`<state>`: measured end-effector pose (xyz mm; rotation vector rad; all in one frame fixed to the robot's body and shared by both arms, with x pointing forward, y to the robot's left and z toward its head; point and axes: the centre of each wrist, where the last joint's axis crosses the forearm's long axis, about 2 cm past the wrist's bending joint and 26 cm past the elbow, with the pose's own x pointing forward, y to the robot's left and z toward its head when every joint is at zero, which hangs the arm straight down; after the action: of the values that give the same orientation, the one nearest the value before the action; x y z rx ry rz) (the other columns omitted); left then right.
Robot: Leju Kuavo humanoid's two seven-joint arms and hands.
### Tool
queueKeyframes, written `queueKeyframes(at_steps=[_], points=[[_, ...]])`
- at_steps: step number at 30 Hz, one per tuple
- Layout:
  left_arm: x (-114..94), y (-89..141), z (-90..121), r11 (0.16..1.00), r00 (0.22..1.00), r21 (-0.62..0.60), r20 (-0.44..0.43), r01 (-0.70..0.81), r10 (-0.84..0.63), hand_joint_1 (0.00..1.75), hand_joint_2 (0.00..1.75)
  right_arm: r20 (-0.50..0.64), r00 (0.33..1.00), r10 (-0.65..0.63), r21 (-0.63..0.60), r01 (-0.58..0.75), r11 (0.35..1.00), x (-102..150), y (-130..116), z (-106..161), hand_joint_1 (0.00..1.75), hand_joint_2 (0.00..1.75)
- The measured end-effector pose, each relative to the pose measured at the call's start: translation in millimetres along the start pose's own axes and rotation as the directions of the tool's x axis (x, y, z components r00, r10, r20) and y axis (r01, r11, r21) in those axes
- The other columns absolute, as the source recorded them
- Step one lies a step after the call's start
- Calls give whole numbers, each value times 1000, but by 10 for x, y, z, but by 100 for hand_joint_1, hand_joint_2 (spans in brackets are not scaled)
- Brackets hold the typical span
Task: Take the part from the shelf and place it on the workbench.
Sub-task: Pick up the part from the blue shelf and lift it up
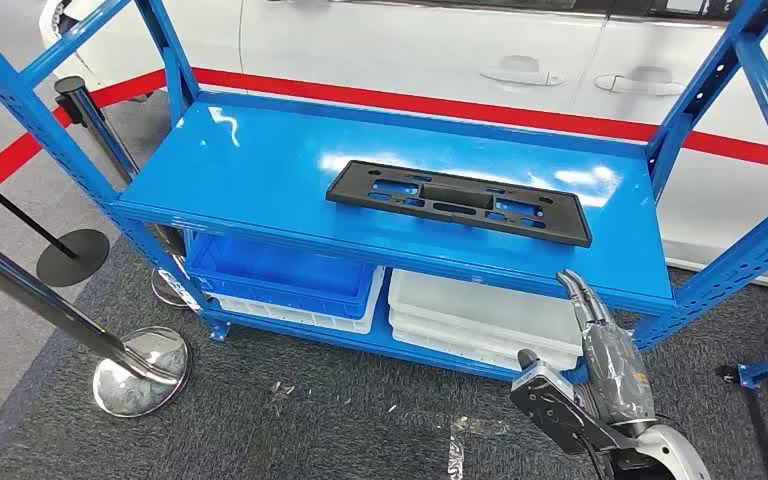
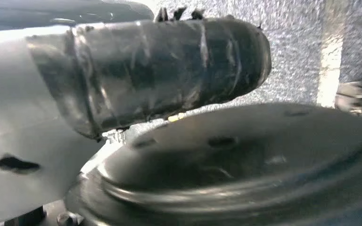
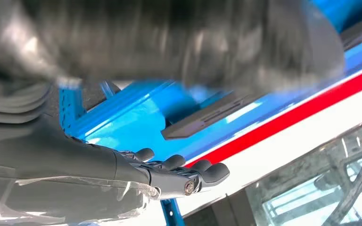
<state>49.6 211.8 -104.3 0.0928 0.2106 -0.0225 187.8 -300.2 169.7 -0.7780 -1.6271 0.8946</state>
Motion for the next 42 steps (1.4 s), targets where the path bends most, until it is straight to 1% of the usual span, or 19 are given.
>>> queueKeyframes(at_steps=[6,10,21,26,33,42], points=[[16,0,6,1000,1000,-4,4,-6,6,0,0,-5,1000,23,-31,-23,999,-49,3,18,0,175],[0,-7,1,1000,1000,-10,3,-4,4,0,0,12,998,69,-52,-69,996,-73,7,24,0,175],[28,-20,15,1000,1000,-18,16,10,-10,0,0,63,977,202,-56,-199,978,-84,56,39,0,175],[30,-16,14,999,999,-20,26,38,-38,0,0,82,962,259,-27,-257,966,-71,75,26,0,175],[27,14,4,998,998,-24,32,62,-61,0,0,94,956,279,-5,-280,960,-63,146,7,0,175],[40,67,-5,994,993,-25,49,105,-104,0,0,76,941,331,9,-333,943,-166,222,-133,0,175]])
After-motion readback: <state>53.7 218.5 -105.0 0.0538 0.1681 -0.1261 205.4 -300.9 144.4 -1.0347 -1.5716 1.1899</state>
